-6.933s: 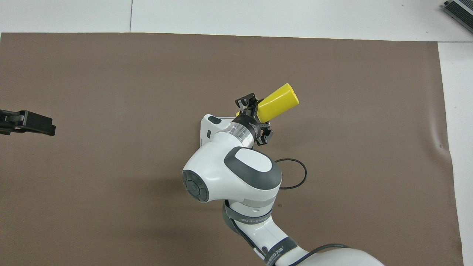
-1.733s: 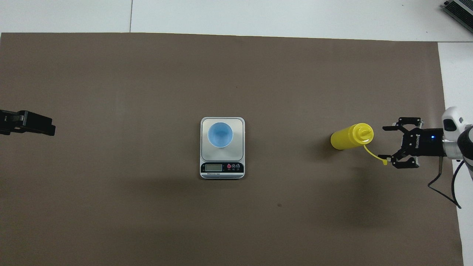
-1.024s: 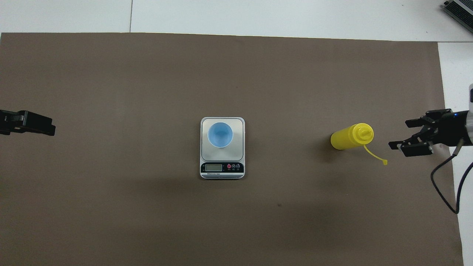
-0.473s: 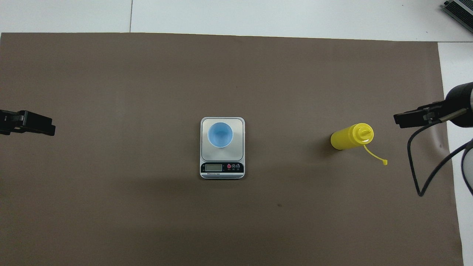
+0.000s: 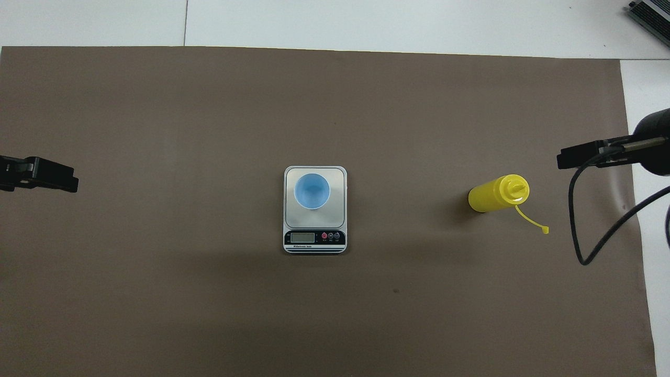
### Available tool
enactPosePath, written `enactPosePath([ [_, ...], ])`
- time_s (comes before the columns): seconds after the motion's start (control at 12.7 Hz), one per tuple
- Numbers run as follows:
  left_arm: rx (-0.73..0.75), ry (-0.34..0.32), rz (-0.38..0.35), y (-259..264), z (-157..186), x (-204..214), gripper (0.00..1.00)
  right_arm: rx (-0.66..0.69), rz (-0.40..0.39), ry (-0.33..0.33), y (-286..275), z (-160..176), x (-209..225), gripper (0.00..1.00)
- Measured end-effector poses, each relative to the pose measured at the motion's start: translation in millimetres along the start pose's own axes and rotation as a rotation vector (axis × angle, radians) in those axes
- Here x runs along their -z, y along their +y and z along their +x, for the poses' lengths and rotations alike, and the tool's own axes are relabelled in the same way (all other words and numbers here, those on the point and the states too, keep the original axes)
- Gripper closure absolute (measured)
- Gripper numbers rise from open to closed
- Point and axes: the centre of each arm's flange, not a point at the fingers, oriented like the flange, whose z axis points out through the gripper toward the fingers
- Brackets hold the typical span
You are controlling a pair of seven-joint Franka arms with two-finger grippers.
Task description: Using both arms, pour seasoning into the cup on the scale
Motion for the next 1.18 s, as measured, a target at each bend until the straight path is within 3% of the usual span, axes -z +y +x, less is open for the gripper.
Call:
enactPosePath([
  [0.16,0.0,0.0,0.0,0.0,0.0,0.0,0.0,0.0,0.003,-0.059,-5.3,-5.8,-5.3,0.0],
  [0.39,0.0,0.0,0.0,0.0,0.0,0.0,0.0,-0.038,-0.001,-0.093,-13.0,-7.8,-11.2,0.0],
  [0.71,0.0,0.0,0.0,0.0,0.0,0.0,0.0,-0.038,-0.053,-0.106,-50.3,-9.2,-17.6,0.0],
  [1.18,0.0,0.0,0.0,0.0,0.0,0.0,0.0,-0.049,-0.055,-0.106,-48.7,-9.2,-17.6,0.0],
])
